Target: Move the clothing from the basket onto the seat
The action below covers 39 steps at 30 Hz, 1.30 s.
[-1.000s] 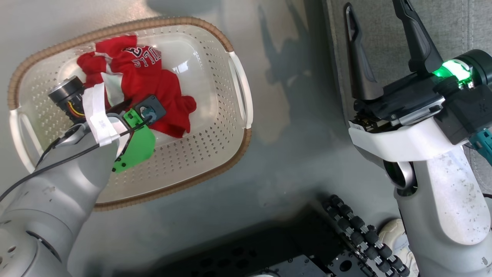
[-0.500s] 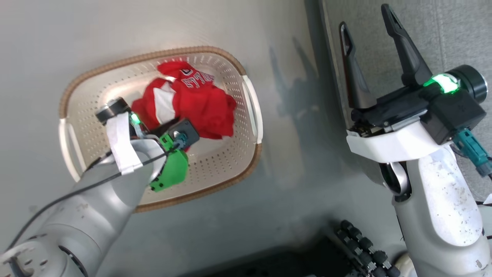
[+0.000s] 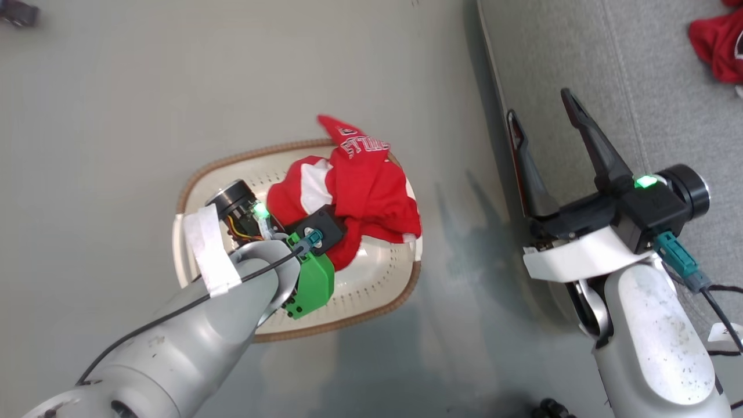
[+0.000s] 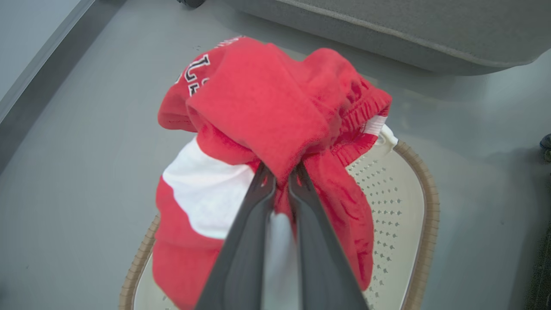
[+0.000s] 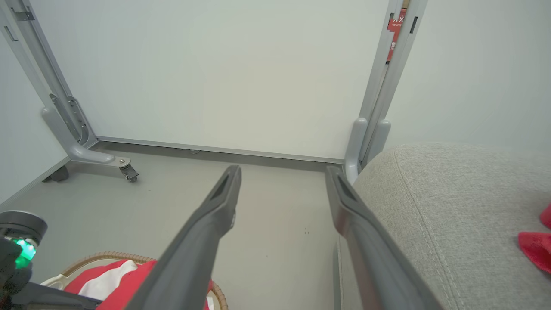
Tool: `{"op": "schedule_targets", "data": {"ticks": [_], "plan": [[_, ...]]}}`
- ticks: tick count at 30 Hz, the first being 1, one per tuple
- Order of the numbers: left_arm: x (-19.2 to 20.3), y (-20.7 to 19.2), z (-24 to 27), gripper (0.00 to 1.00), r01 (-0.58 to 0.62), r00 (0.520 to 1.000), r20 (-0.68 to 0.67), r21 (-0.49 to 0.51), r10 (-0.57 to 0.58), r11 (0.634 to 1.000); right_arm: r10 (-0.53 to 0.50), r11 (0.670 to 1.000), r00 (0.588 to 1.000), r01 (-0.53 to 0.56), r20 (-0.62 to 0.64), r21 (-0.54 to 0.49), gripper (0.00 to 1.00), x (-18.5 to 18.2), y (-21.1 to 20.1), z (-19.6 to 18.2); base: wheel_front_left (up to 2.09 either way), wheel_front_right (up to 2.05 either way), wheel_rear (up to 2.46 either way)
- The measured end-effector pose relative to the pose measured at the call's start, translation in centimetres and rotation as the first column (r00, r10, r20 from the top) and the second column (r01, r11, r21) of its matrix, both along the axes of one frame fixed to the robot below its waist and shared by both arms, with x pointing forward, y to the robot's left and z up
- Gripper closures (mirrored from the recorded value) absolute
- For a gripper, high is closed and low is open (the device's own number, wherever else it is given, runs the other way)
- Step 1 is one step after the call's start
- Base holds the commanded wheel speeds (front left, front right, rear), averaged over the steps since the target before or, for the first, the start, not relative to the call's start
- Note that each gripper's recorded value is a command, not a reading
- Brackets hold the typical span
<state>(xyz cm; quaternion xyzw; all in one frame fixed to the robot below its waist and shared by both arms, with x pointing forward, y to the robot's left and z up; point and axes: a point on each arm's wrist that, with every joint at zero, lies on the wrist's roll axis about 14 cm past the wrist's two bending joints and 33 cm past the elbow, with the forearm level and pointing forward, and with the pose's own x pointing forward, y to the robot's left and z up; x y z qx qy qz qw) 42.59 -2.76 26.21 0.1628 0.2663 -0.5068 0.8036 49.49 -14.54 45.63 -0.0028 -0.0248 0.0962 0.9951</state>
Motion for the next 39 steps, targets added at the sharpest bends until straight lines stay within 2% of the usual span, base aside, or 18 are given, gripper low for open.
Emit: {"op": "schedule_targets", "data": {"ticks": [6, 11, 18, 19, 30, 39], "plan": [[0.8, 0.6, 6.4, 1.00, -0.096, 0.990, 0.089, -0.117, 0.106, 0.988, 0.013, 1.000, 0.999, -0.014, 0.036, 0.013, 0.00, -2.0, 0.8, 2.6, 0.00, 0.00, 0.00], [0.9, 1.3, 11.1, 1.00, -0.163, 0.967, 0.160, -0.206, 0.198, 0.965, 0.016, 1.000, 0.998, -0.017, 0.067, 0.020, 0.00, -3.8, 1.0, 4.6, 0.00, 0.00, 0.00], [0.4, 2.8, 17.7, 1.00, -0.233, 0.911, 0.253, -0.333, 0.325, 0.914, 0.022, 0.999, 0.994, -0.025, 0.110, 0.030, 0.00, -6.8, 1.4, 7.0, 0.00, 0.00, 0.00], [0.2, 3.0, 19.5, 1.00, -0.245, 0.895, 0.269, -0.374, 0.357, 0.895, 0.021, 0.999, 0.992, -0.025, 0.124, 0.031, 0.00, -7.4, 1.4, 7.7, 0.00, 0.00, 0.00], [-0.7, 3.8, 28.0, 1.00, -0.230, 0.805, 0.343, -0.570, 0.483, 0.789, 0.035, 0.998, 0.983, -0.045, 0.179, 0.054, 0.00, -9.7, 2.0, 9.9, 0.00, 0.00, 0.00], [-1.5, 4.0, 31.3, 1.00, -0.198, 0.764, 0.372, -0.643, 0.528, 0.740, 0.037, 0.996, 0.980, -0.052, 0.194, 0.073, 0.00, -10.5, 2.1, 10.6, 0.00, 0.00, 0.00]]}}
